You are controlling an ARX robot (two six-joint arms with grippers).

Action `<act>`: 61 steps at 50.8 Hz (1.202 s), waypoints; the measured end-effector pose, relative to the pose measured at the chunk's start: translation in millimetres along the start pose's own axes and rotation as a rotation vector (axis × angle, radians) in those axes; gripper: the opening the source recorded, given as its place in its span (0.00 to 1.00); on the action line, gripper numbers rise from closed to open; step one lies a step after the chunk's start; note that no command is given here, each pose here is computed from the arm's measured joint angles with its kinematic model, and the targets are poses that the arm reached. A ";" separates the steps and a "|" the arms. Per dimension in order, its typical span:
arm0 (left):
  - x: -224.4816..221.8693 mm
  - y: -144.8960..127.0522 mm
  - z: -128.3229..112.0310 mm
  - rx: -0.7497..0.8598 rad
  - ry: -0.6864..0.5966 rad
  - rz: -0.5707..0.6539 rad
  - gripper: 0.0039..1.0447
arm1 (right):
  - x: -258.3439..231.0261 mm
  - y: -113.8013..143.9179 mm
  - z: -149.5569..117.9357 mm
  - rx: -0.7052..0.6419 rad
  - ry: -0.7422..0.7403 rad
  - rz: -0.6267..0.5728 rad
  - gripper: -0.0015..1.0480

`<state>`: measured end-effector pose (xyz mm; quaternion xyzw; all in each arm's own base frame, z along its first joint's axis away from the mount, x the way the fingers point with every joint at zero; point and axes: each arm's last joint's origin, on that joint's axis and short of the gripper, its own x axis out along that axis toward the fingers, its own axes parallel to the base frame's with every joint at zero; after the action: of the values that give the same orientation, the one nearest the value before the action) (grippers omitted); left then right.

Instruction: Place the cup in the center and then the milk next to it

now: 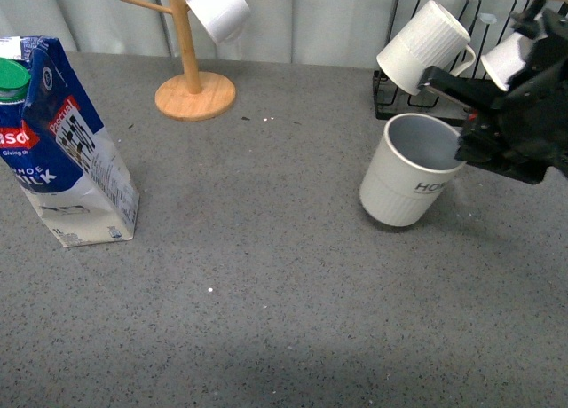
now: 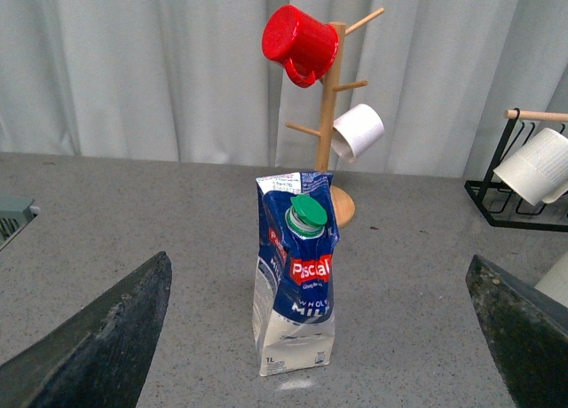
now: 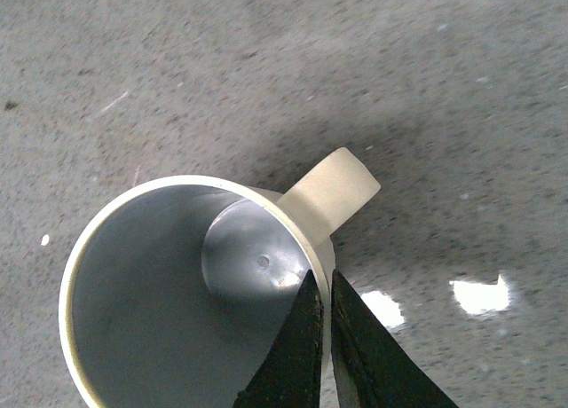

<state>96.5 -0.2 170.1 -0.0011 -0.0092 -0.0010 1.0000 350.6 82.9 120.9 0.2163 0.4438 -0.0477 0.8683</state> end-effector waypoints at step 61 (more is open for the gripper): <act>0.0 0.0 0.0 0.000 0.000 0.000 0.94 | -20.8 49.7 3.5 -0.015 -0.107 0.159 0.80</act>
<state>96.5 -0.2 170.1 -0.0011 -0.0092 -0.0010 1.0000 354.5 123.9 155.7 0.2413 0.3784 0.0132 0.8935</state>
